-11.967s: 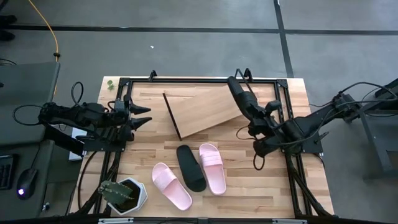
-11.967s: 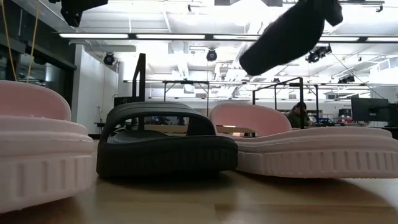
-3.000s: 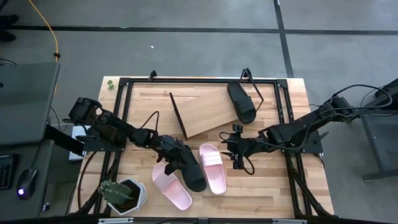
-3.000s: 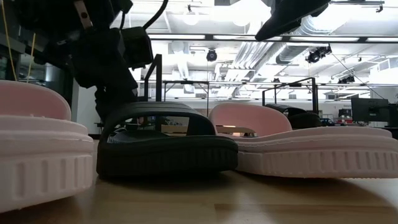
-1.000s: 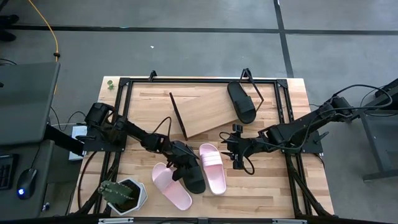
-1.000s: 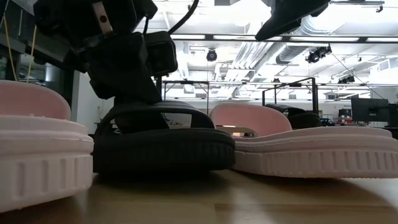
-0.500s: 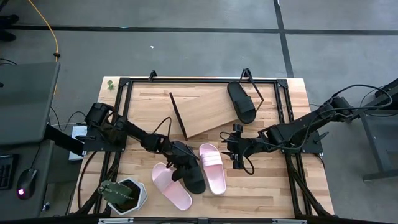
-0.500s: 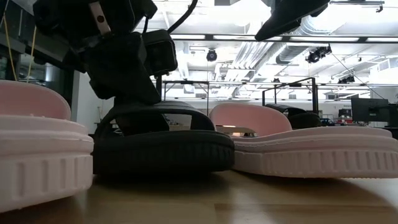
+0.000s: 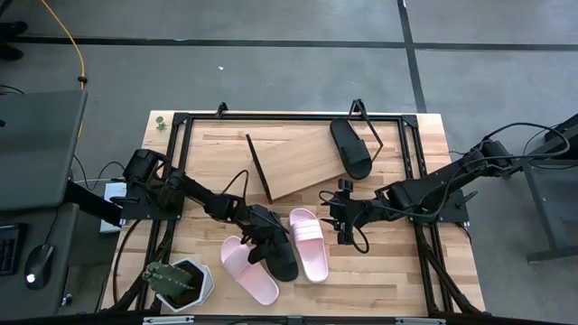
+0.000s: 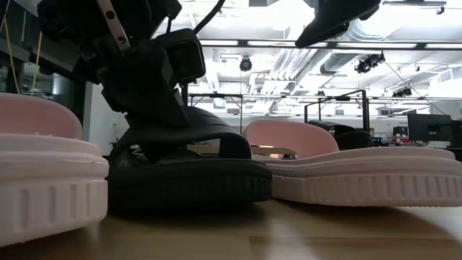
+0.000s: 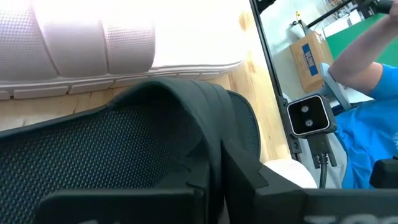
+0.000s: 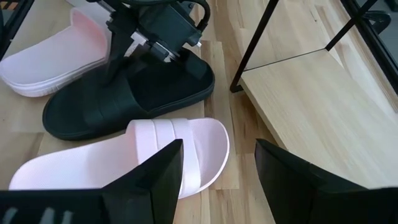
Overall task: Pick and place slides into the shelf
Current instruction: Put the black slipper on the shelf
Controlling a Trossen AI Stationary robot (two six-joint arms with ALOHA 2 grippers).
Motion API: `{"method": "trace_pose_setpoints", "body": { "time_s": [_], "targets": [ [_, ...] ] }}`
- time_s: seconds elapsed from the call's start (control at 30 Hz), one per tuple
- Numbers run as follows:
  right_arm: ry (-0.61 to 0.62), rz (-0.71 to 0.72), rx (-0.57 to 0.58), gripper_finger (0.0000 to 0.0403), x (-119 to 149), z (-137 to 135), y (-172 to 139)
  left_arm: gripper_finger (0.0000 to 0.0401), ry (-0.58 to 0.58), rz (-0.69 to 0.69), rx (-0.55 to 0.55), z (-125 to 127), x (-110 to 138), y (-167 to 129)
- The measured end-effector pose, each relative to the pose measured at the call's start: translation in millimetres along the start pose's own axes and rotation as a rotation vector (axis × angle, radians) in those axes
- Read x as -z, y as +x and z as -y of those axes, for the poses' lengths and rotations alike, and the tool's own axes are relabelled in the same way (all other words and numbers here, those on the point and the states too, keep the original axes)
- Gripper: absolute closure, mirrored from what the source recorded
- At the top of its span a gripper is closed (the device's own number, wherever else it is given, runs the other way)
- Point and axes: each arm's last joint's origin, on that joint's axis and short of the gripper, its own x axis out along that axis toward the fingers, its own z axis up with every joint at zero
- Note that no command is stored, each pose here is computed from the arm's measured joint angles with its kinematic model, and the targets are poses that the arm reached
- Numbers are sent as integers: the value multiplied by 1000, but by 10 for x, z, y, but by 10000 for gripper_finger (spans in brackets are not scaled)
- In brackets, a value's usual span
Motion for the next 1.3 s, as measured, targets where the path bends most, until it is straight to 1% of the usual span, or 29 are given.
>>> {"method": "trace_pose_setpoints", "body": {
  "time_s": [0.1, 0.3, 0.5, 0.73, 0.87, 1.0, 1.17, 1.3],
  "targets": [
    [0, 0, 1, 213, 0, 0, 0, 374, 0, 0, 0, 0, 0, 0],
    [0, 0, 1, 213, 0, 0, 0, 396, 2, 2, 1, 1, -2, 0],
    [-6, 0, 1, 213, 0, 0, 0, 382, 0, -1, 27, 27, -37, 6],
    [-19, 0, 1, 213, 0, 0, 0, 396, 11, 16, 66, 99, -150, 23],
    [-19, 0, 1, 213, 0, 0, 0, 393, 12, 8, 82, 109, -156, 23],
    [-26, 1, 0, 213, 0, 0, 0, 385, 31, -9, 109, 153, -173, -29],
    [-49, 2, 9, 213, -1, 1, -1, 394, 59, -15, 96, 236, -215, -162],
    [-74, 7, 20, 213, 3, -24, -13, 396, 88, 14, 84, 311, -269, -272]
  ]
}}
